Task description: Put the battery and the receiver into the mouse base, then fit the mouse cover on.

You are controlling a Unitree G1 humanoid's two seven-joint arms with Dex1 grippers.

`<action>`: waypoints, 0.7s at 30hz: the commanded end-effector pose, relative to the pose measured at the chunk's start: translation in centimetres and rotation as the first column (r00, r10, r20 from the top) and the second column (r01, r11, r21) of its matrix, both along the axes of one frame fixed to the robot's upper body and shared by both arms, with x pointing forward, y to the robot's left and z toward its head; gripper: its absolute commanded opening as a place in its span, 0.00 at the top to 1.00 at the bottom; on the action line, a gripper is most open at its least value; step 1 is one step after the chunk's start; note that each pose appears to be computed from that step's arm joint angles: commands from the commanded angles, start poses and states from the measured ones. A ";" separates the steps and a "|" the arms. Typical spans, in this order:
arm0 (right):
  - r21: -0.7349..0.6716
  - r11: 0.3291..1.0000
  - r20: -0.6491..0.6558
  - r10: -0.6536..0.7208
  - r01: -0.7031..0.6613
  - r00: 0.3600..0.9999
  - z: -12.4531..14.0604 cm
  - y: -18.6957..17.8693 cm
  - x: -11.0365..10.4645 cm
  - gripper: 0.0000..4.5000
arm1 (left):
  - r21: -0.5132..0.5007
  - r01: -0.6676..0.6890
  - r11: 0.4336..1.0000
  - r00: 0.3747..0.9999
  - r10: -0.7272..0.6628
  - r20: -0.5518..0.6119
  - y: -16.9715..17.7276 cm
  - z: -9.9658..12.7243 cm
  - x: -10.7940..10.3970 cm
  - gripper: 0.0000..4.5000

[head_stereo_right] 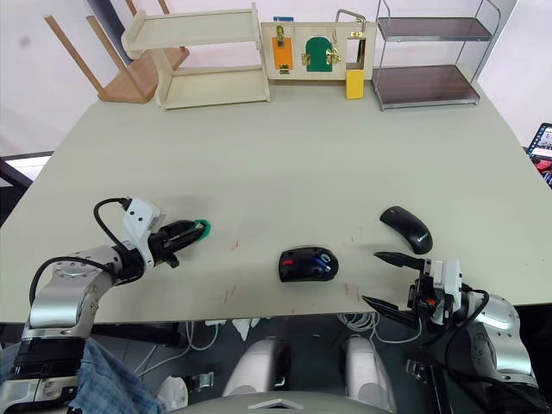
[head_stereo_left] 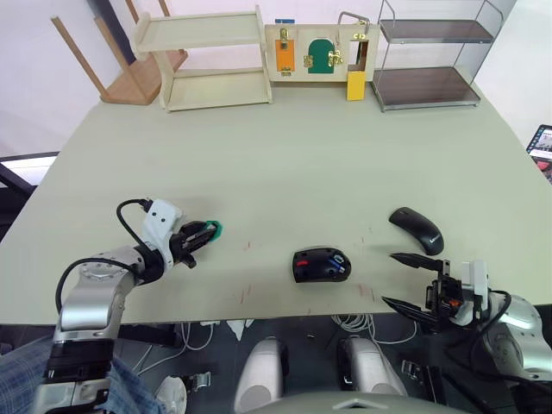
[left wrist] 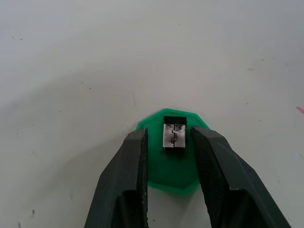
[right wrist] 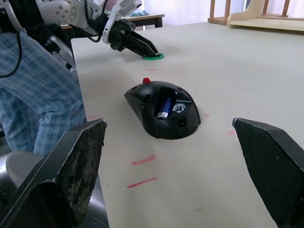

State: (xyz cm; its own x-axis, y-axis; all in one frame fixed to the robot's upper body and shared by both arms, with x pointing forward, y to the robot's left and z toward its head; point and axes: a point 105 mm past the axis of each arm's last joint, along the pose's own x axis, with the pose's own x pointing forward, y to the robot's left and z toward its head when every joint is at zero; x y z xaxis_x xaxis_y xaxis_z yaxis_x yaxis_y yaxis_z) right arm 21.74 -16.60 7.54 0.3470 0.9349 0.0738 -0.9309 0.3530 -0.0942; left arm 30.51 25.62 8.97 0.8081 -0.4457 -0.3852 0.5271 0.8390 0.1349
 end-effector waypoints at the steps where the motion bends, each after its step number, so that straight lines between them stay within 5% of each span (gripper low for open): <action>1: 0.011 1.000 0.051 -0.009 0.008 0.999 0.9 -0.1 -0.1 0.00 | 0.014 -0.001 1.000 1.000 0.000 0.009 0.2 0.3 0.1 0.66; 19: 0.014 1.000 0.055 -0.014 0.013 0.998 0.9 0.0 -0.1 0.00 | 0.001 0.003 1.000 0.999 -0.003 -0.032 0.2 -0.4 -0.3 0.66; 21: 0.013 1.000 0.056 -0.015 0.014 0.998 1.0 0.0 -0.1 0.00 | 0.003 0.004 1.000 0.999 -0.004 -0.032 0.2 -0.5 -0.3 0.88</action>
